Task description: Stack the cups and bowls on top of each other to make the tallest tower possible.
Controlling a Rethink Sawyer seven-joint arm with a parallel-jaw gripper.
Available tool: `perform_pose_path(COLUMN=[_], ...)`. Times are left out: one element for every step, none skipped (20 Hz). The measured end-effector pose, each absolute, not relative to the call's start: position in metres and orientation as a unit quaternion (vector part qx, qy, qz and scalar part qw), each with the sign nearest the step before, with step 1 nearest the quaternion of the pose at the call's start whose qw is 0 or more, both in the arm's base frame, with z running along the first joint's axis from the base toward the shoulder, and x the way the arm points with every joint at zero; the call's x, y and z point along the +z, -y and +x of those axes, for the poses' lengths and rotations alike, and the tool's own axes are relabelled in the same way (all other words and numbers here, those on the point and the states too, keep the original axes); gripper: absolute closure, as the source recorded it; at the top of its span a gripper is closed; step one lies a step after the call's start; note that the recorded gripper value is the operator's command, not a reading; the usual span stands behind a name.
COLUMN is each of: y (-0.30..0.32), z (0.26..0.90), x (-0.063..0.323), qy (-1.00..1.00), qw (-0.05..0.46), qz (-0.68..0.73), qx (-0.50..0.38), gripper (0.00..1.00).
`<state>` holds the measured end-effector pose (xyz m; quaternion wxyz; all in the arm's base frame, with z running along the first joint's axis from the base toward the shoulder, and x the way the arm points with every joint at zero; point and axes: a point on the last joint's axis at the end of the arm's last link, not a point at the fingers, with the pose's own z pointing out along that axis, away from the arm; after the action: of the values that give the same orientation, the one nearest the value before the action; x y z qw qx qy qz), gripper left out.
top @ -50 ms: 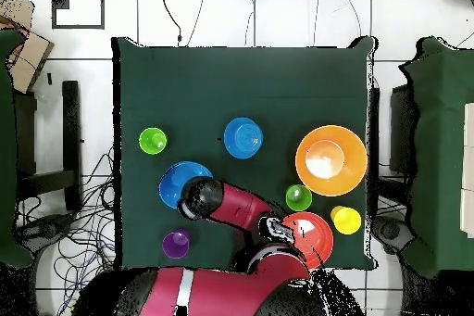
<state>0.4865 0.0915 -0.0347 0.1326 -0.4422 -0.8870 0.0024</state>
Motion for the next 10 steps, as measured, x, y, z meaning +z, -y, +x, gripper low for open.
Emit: perform_pose_path(y=[-0.0907,-0.0902,-0.0897,-0.0892,-0.0890,-0.0889,-0.0888,-0.0888,-0.0887,-0.0887], z=[0.4865,0.4864,0.4861,0.4858,0.4856,0.4855,0.4855,0.4855,0.4855,0.4855], x=[-0.0333,-0.0326,-0.0323,-0.0321,-0.0321,-0.0321,-0.0321,-0.0321,-0.0321,-0.0321], qy=[0.889,0.890,0.891,0.891,0.891,0.891,0.891,0.891,0.891,0.891], qw=[0.131,0.130,0.129,0.129,0.129,0.129,0.129,0.129,0.129,0.129], qz=[-0.439,-0.437,-0.436,-0.435,-0.435,-0.435,-0.435,-0.435,-0.435,-0.435], qx=[0.003,0.004,0.004,0.005,0.005,0.005,0.005,0.006,0.006,0.006], gripper=[0.00,0.00,0.00,0.00,0.00,0.00,0.00,0.00,0.00,0.00])
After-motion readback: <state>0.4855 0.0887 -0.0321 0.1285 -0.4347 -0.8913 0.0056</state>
